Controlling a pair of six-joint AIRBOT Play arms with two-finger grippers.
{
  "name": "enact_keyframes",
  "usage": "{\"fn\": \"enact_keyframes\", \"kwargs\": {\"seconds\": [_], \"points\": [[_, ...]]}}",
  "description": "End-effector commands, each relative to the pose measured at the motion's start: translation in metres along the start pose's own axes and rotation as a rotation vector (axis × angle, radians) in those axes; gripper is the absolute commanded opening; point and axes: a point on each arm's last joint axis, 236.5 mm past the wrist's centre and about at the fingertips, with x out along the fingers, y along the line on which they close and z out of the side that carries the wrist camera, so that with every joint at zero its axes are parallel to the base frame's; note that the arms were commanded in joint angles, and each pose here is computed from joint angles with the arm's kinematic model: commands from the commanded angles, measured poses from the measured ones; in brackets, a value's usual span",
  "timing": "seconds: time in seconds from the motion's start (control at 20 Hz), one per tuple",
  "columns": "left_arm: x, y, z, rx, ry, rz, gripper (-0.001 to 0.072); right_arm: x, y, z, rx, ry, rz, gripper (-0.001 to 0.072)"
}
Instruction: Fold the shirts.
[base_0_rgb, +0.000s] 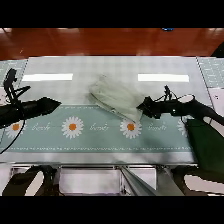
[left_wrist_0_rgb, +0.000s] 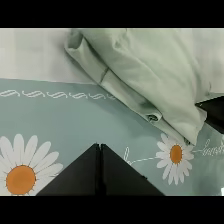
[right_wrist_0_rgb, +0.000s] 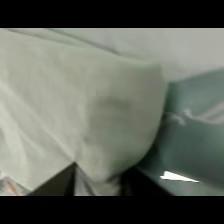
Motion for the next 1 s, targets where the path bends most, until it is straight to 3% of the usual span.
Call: {"fn": "enact_keyframes", "kwargs": {"seconds": [0.0,0.05,0.25,0.5,0.7,0.95], "points": [[0.004,0.002,0.002,-0.005,-0.009,0.003,0.0016,0.016,0.043,-0.002,-0.115,0.06,0.087,0.0067],[0.005,0.004,0.003,-0.008,-0.01,0.007,0.0016,0.011,0.066,0.001,-0.19,0.064,0.117,0.0022],[0.019,0.014,-0.002,-0.043,0.036,0.017,0.0016,-0.039,0.148,0.025,-0.416,0.057,0.109,0.0022],[0.018,0.005,0.001,-0.07,0.025,-0.02,0.0016,-0.144,0.197,0.053,-0.504,-0.016,0.025,0.0021],[0.018,0.005,0.0,-0.071,0.029,-0.022,0.0016,-0.243,0.183,0.075,-0.449,-0.178,-0.07,0.0022],[0.013,-0.013,0.018,-0.111,-0.048,-0.091,0.0016,-0.361,0.102,0.058,-0.23,-0.351,-0.301,0.002]]}}
